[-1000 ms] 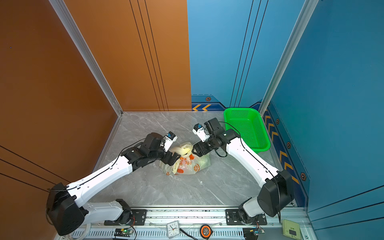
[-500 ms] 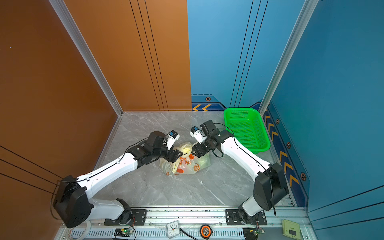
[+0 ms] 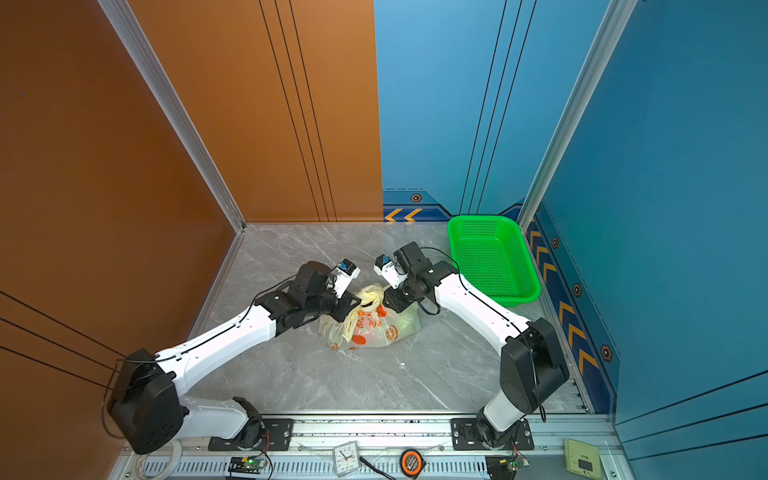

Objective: Untie the knot of the plastic bag and take out the fruit

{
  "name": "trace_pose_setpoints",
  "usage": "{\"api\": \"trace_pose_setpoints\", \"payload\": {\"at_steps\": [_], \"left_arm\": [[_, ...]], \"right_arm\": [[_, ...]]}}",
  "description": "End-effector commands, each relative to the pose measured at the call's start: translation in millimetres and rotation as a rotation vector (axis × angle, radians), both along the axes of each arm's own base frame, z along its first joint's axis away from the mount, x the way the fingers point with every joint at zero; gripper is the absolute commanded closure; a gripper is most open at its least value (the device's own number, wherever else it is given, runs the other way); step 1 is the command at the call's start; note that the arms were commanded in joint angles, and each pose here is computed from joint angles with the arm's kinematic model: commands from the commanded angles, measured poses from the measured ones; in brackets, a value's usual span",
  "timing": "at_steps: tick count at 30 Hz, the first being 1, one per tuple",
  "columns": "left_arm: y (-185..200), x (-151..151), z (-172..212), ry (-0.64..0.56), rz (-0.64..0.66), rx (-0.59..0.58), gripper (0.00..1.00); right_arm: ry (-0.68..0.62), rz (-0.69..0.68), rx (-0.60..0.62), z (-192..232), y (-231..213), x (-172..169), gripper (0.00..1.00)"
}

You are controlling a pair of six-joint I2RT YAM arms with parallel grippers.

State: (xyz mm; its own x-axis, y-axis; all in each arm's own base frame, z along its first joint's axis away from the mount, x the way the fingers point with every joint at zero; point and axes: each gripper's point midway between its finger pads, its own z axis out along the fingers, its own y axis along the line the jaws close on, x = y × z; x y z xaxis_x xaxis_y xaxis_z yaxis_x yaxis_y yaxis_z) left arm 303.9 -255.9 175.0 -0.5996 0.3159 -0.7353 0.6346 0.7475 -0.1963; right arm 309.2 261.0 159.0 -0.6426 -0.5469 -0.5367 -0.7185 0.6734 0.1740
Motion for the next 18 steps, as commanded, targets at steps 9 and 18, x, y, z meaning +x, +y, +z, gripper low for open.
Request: {"api": "trace_pose_setpoints", "payload": {"at_steps": [9, 18], "left_arm": [[12.9, -6.9, 6.7, -0.012, 0.012, -0.007, 0.93], [43.3, -15.0, 11.4, -0.017, 0.080, -0.011, 0.98]], "right_arm": [[-0.024, -0.052, -0.005, 3.6, -9.3, 3.0, 1.00], [-0.012, -0.248, -0.013, 3.5, -55.5, 10.2, 1.00]]}}
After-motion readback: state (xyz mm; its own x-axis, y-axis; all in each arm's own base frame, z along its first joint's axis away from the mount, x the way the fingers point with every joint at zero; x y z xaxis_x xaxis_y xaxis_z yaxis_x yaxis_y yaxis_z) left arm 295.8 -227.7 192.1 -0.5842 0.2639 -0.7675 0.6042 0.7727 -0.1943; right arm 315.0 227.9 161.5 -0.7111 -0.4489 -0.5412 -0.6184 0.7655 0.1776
